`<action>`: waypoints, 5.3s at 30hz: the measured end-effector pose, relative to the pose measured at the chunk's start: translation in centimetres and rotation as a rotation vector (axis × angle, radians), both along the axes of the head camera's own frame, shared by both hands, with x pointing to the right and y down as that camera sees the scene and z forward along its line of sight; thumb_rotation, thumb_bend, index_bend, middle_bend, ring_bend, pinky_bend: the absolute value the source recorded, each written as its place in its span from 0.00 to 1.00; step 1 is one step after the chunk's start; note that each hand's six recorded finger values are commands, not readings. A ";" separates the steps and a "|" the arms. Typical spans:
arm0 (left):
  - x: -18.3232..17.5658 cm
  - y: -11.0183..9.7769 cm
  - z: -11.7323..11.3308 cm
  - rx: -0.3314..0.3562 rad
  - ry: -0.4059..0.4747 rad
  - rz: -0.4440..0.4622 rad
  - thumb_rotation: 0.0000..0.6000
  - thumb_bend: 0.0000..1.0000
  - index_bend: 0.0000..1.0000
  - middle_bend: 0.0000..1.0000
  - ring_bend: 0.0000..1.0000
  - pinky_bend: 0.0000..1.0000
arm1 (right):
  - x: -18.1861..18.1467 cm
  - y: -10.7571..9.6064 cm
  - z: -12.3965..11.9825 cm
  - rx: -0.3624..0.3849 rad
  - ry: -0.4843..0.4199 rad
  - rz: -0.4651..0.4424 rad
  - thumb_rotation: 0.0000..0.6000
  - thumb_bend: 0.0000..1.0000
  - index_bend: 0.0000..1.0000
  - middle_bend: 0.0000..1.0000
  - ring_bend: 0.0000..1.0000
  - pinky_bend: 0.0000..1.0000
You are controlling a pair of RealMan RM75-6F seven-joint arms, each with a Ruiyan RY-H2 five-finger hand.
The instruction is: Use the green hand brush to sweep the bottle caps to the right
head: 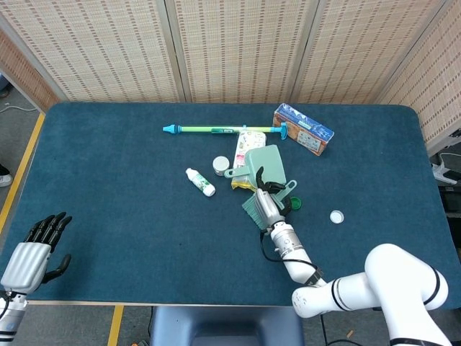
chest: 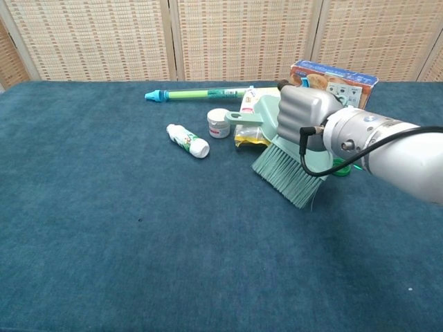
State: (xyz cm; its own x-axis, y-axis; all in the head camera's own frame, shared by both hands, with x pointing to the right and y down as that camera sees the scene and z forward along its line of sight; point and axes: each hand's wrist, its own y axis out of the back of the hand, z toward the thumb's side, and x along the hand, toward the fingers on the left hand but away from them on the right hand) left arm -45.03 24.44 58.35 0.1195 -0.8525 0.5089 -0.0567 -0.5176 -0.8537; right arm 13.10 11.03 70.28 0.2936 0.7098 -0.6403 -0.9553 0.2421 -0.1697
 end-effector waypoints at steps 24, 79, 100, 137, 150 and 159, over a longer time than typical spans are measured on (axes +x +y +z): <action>0.2 0.4 0.1 -0.007 -0.020 0.009 1.00 0.42 0.00 0.00 0.00 0.10 | 9.3 -1.9 1.1 0.047 0.223 0.052 1.00 0.37 0.90 0.84 0.56 0.12; 0.4 0.3 1.4 -0.040 -0.038 0.011 1.00 0.42 0.00 0.00 0.00 0.10 | 13.9 -5.9 4.1 0.123 0.280 0.219 1.00 0.37 0.90 0.84 0.57 0.12; 0.8 0.5 1.5 -0.042 -0.037 0.024 1.00 0.42 0.00 0.00 0.00 0.10 | 20.5 -6.8 0.8 0.128 0.243 0.303 1.00 0.37 0.90 0.84 0.57 0.12; 1.4 0.9 1.7 -0.046 -0.047 0.042 1.00 0.42 0.00 0.00 0.00 0.10 | 22.7 -0.6 0.3 -0.009 0.251 -0.074 1.00 0.37 0.91 0.84 0.57 0.12; 1.5 1.0 1.8 -0.050 -0.055 0.041 1.00 0.42 0.00 0.00 0.00 0.10 | 25.2 -3.5 0.7 0.091 0.353 -0.046 1.00 0.37 0.91 0.84 0.57 0.12; 1.5 0.9 1.4 -0.043 -0.046 0.040 1.00 0.42 0.00 0.00 0.00 0.10 | 24.6 -3.6 -0.7 0.068 0.108 0.146 1.00 0.37 0.91 0.84 0.57 0.12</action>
